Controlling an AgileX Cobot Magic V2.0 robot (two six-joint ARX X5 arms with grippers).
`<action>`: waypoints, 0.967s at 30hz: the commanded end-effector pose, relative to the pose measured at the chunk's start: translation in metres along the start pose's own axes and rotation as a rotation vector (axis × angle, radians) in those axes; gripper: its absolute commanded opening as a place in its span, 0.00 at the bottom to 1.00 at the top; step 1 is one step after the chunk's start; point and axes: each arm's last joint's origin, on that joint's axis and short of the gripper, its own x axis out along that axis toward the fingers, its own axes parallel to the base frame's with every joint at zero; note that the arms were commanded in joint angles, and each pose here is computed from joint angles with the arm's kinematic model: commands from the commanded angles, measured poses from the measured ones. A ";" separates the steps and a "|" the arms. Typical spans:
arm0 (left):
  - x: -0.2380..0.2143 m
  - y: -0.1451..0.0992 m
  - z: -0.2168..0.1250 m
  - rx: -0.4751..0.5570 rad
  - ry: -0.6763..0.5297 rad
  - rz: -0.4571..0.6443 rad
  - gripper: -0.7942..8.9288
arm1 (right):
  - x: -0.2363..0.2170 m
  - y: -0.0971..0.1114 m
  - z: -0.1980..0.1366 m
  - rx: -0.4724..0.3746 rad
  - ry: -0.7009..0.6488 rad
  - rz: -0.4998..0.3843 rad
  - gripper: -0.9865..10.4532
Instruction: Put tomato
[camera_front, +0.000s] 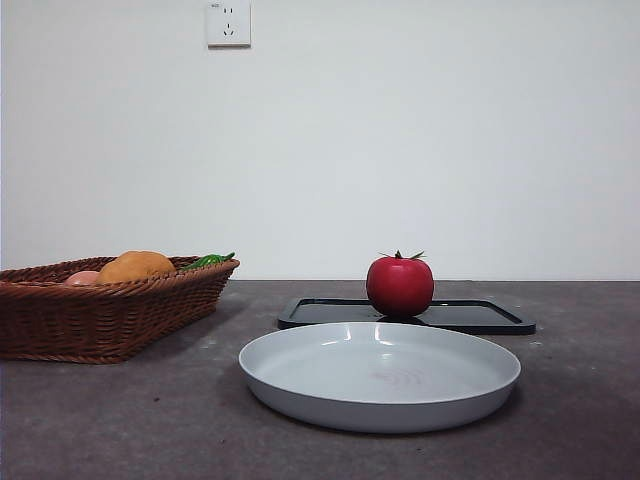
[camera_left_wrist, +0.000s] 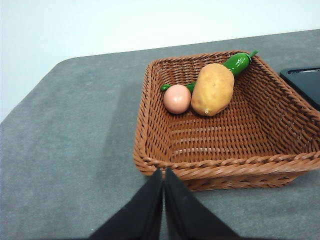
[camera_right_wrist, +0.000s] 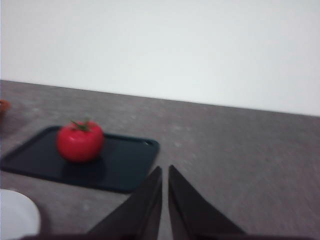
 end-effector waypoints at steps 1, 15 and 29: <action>0.002 -0.001 -0.007 -0.005 0.026 -0.001 0.09 | 0.001 0.000 -0.008 0.017 -0.006 -0.012 0.10; 0.002 -0.001 -0.007 -0.005 0.026 -0.001 0.09 | 0.006 -0.001 -0.047 0.067 0.109 -0.031 0.10; 0.002 -0.001 -0.007 -0.005 0.026 -0.001 0.09 | 0.005 -0.001 -0.049 0.115 0.130 -0.030 0.10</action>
